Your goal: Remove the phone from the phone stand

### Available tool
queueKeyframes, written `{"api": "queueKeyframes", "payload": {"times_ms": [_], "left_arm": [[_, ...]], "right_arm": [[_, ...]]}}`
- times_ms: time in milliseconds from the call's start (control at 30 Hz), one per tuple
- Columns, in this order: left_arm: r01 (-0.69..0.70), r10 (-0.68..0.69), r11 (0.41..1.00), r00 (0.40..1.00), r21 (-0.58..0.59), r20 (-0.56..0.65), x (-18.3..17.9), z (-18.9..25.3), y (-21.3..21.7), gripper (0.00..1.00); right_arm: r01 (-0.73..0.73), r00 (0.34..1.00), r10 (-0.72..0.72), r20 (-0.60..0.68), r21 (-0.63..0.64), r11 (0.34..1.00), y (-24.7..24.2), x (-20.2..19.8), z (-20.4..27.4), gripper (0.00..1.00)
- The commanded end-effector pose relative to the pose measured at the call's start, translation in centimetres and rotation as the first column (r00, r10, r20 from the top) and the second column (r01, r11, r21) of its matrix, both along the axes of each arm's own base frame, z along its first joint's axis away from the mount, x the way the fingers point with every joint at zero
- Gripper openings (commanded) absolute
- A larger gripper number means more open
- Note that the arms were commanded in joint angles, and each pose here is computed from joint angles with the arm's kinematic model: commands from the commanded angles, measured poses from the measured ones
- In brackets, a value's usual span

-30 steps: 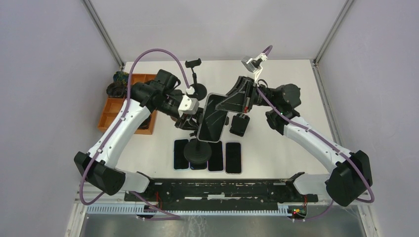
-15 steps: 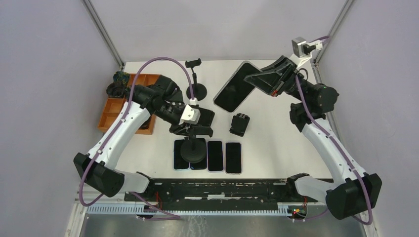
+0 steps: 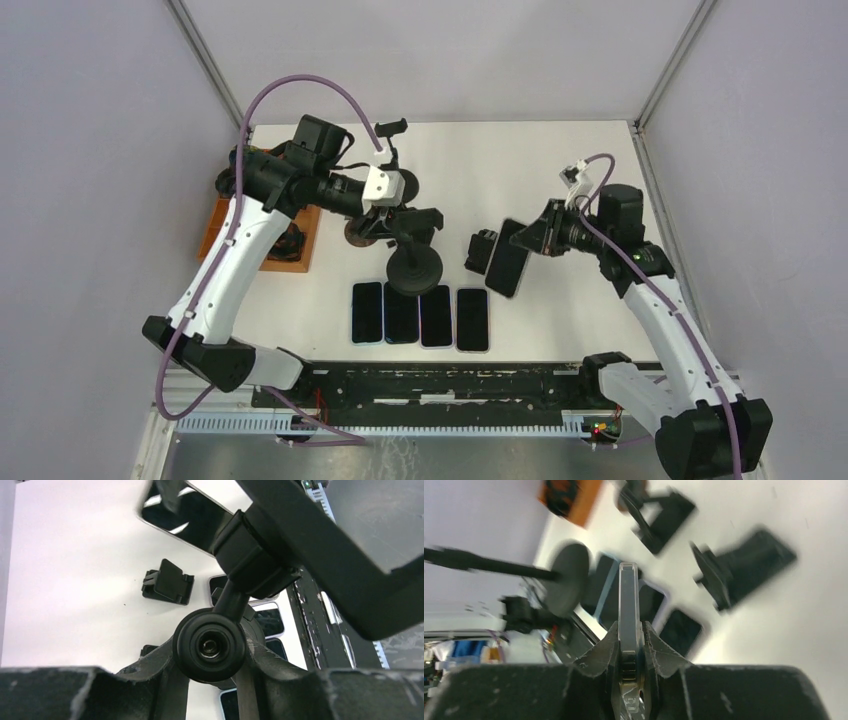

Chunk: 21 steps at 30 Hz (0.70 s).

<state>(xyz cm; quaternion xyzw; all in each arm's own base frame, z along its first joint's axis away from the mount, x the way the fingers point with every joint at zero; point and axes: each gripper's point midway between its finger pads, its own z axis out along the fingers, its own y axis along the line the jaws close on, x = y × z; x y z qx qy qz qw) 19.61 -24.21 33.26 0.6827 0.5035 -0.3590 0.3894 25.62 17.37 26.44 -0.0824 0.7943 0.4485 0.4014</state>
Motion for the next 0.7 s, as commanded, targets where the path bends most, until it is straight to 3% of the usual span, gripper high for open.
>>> {"api": "queueKeyframes", "payload": {"times_ms": [0,233,533,667], "left_arm": [[-0.013,0.014,0.99,1.0,-0.142,0.01,1.1,4.5,-1.8,0.02],[-0.021,0.023,0.988,1.0,-0.152,0.008,1.6,4.9,-2.1,0.02],[-0.04,0.038,0.986,0.999,-0.163,-0.018,1.8,4.7,-2.3,0.02],[-0.053,0.049,0.988,0.998,-0.147,-0.03,1.8,3.9,-2.1,0.02]], "right_arm": [[0.019,0.994,-0.04,-0.098,-0.205,0.979,-2.5,-2.3,-6.5,0.0],[-0.043,0.969,-0.008,-0.246,-0.204,0.978,-2.3,-4.3,-14.0,0.0],[-0.056,0.941,-0.034,-0.336,-0.254,0.965,-2.7,-3.4,-19.1,0.01],[-0.047,0.932,-0.054,-0.358,-0.266,0.963,-2.9,-3.0,-20.7,0.22]]}}
